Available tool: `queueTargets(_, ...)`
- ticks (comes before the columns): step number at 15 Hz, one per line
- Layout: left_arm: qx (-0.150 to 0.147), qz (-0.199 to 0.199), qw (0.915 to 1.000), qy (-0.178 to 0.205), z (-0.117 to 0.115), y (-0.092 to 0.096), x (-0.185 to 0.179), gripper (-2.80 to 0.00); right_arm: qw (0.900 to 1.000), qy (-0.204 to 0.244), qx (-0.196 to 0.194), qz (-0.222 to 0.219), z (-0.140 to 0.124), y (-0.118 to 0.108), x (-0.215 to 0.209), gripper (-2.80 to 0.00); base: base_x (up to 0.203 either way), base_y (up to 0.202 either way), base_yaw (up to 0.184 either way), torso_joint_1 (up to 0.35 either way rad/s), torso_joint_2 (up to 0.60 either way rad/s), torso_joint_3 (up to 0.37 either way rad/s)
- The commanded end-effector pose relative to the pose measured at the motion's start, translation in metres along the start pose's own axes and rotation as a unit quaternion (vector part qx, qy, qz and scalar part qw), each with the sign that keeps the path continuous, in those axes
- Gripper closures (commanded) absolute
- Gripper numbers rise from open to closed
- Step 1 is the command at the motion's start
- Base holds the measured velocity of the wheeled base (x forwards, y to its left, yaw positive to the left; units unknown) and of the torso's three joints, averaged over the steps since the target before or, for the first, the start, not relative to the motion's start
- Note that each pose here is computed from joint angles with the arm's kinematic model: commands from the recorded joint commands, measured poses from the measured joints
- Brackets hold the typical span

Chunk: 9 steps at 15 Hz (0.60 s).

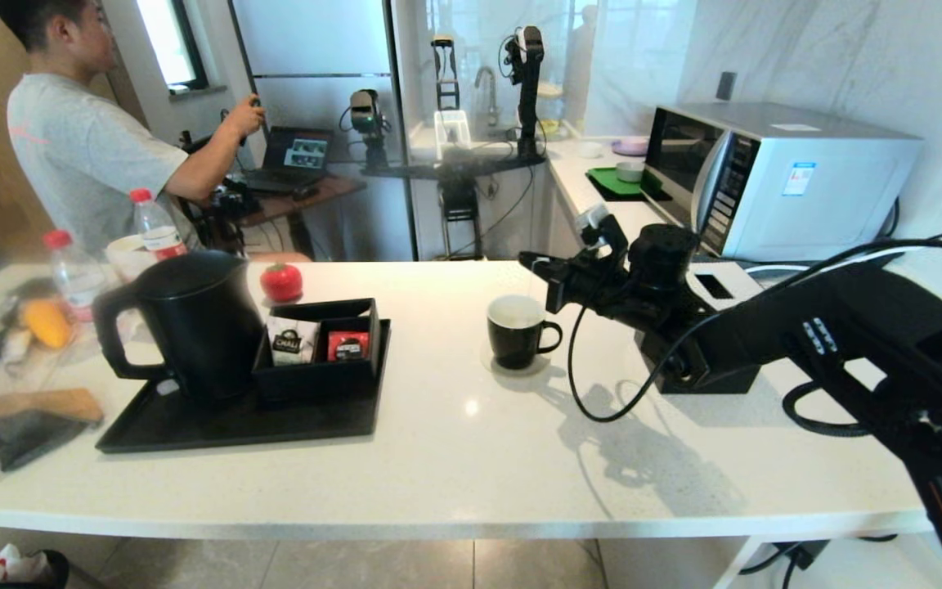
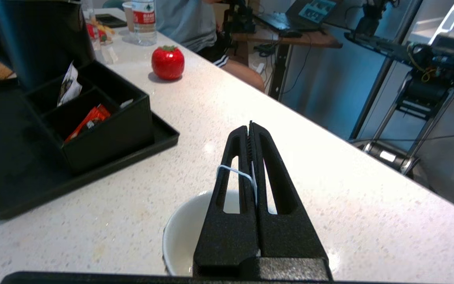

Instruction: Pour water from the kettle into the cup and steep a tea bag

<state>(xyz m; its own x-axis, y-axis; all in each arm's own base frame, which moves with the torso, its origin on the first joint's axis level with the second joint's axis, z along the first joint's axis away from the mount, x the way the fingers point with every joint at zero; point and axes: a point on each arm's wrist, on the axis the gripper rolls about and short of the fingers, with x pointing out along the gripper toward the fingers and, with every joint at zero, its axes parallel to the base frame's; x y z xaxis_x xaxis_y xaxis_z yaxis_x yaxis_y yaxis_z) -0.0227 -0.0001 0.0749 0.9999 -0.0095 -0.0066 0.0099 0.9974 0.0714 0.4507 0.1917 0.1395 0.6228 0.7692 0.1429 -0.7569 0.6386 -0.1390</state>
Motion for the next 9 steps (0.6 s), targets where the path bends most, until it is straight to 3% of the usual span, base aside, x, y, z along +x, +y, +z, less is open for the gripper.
queueTargets(1, 0.000, 0.000, 1.0000, 0.000, 0.000, 0.000, 0.000, 0.00, 1.000, 0.008, 0.005, 0.002, -0.007, 0.002, -0.003, 0.00, 0.000, 0.000, 0.000, 0.000, 0.00, 0.000)
queueTargets(5, 0.000, 0.000, 1.0000, 0.000, 0.000, 0.000, 0.000, 0.00, 1.000, -0.006, -0.002, -0.001, 0.005, -0.002, -0.001, 0.00, 0.000, 0.000, 0.000, 0.000, 0.00, 0.000)
queueTargets(9, 0.000, 0.000, 1.0000, 0.000, 0.000, 0.000, 0.000, 0.00, 0.999, -0.039, -0.022, -0.011, 0.040, -0.016, 0.004, 0.00, 0.000, 0.000, 0.000, 0.000, 0.00, 0.000)
